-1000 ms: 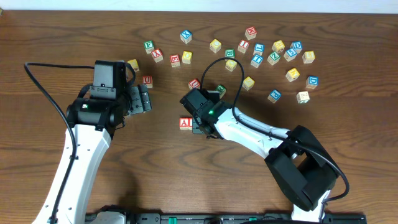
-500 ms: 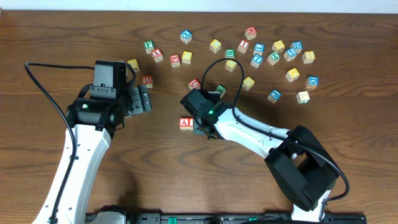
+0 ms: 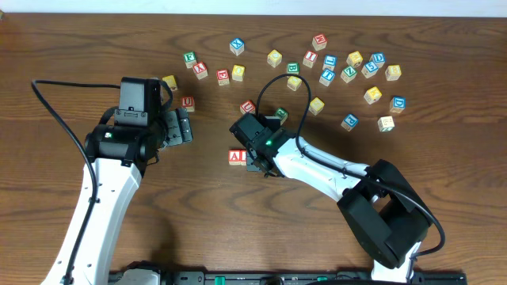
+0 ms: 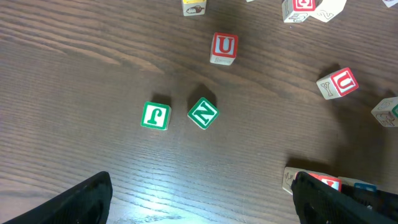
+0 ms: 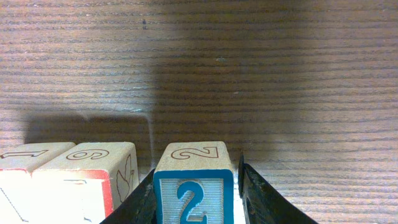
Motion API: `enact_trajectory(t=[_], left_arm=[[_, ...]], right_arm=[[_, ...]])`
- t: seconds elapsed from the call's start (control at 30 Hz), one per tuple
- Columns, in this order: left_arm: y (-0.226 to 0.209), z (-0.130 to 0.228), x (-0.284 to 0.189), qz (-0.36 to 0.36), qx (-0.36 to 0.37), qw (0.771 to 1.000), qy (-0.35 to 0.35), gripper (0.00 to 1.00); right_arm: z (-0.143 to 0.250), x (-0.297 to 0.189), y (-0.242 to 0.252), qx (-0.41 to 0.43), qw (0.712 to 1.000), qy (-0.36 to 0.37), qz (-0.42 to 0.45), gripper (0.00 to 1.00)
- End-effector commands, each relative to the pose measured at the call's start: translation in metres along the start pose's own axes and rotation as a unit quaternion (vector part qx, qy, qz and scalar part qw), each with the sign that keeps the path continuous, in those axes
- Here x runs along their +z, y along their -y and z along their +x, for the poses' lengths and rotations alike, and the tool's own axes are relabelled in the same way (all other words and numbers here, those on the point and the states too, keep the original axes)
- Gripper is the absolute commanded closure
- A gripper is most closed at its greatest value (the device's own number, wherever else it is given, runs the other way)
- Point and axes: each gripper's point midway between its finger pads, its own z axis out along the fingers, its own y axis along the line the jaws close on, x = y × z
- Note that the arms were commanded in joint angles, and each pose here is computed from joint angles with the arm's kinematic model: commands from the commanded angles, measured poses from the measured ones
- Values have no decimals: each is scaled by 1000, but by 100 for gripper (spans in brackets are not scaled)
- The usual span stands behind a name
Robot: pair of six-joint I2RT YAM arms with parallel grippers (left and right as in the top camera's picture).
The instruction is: Spell out AI2
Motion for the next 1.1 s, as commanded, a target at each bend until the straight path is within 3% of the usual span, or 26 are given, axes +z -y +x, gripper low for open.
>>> enact_trajectory(t=[0.0,1.07], left_arm=[[1,-1,-2,5,5,1000,0,9],[1,-1,-2,5,6,1000,-2,9]], right_arm=[[-5,-8,-1,-1,1000,16,0,66],[-29,-24,-15,-21,999,45,-10,64]])
